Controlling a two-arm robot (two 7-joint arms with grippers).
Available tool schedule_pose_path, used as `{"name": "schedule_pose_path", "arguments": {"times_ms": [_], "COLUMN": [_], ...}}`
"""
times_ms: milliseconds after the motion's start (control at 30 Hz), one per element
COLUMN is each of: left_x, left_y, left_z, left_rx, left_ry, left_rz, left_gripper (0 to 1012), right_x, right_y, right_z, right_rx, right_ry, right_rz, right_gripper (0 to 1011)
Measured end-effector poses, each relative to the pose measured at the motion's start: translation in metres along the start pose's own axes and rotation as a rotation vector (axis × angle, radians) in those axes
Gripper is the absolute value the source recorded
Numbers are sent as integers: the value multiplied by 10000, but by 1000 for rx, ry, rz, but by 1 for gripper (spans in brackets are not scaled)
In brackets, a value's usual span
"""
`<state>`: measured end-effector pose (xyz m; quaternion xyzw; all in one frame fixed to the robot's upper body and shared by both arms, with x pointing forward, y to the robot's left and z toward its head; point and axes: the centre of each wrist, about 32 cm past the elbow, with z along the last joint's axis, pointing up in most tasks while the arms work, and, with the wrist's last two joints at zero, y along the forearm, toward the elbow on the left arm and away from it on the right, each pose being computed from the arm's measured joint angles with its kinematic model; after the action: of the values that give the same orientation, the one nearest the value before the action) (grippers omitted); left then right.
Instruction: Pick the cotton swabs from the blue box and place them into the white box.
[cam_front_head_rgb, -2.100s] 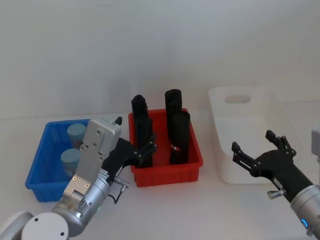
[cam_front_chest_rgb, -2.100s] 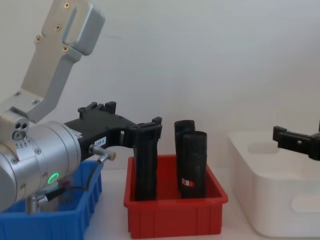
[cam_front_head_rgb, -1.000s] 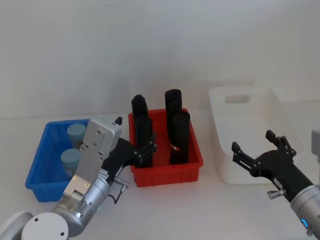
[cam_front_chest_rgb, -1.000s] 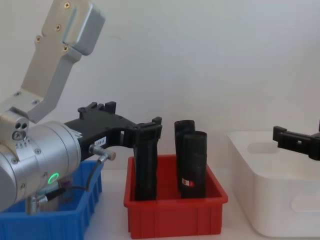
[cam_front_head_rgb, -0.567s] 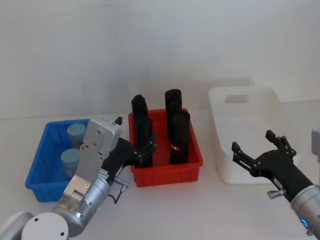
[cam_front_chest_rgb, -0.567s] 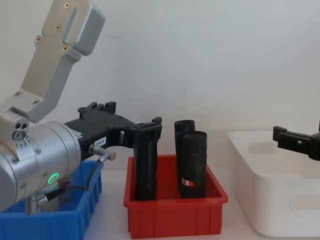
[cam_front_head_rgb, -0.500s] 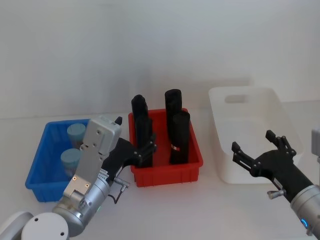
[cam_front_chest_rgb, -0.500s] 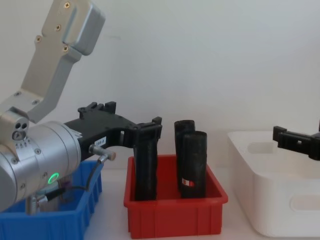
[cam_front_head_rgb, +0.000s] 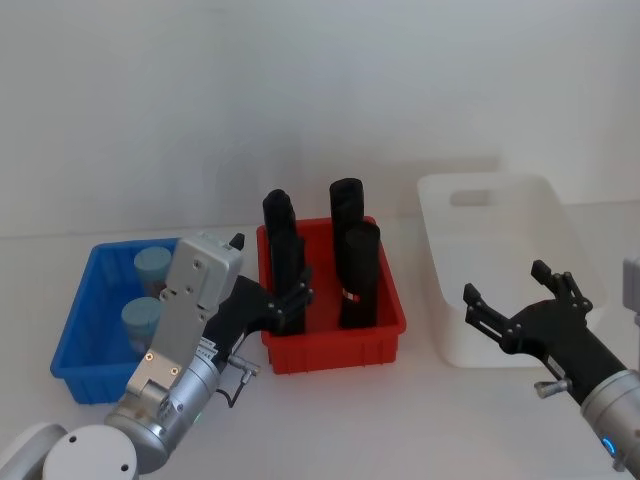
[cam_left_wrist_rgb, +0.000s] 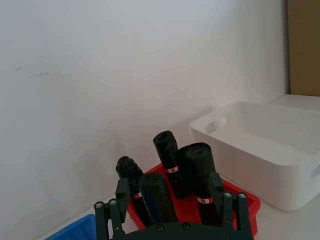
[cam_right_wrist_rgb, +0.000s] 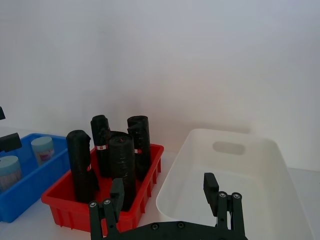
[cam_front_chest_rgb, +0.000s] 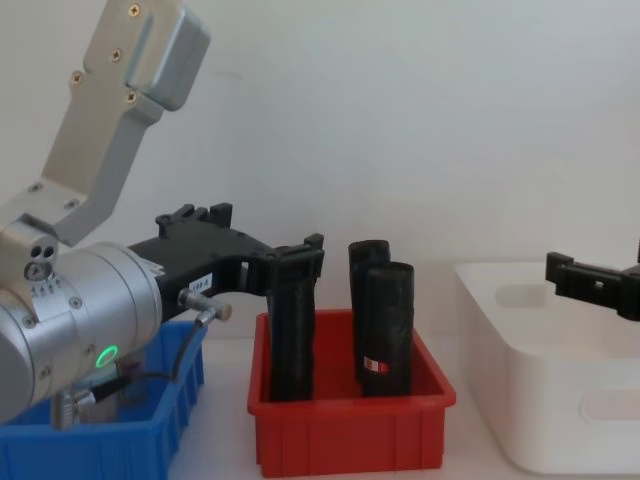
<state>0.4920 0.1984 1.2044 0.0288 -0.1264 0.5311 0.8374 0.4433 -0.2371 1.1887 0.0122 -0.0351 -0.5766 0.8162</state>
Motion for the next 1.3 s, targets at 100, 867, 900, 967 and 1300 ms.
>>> {"name": "schedule_pose_path", "arguments": {"times_ms": [100, 867, 900, 967, 1300], "left_x": [1, 257, 293, 329, 577], "left_y": [-2, -243, -257, -270, -305], "left_z": [-1, -66, -81, -95, -179], "left_rx": [2, 126, 139, 150, 230], "left_ry": [1, 81, 88, 93, 122], "left_rz": [1, 114, 124, 133, 188], "left_gripper": [1004, 1004, 1004, 1004, 1004], "right_x": [0, 0, 0, 0, 0], "right_y": [0, 0, 0, 0, 0], "right_z": [0, 0, 0, 0, 0], "right_rx": [0, 0, 0, 0, 0], "right_ry": [0, 0, 0, 0, 0], "right_rz": [0, 0, 0, 0, 0], "right_gripper": [1002, 1002, 1002, 1002, 1002]}}
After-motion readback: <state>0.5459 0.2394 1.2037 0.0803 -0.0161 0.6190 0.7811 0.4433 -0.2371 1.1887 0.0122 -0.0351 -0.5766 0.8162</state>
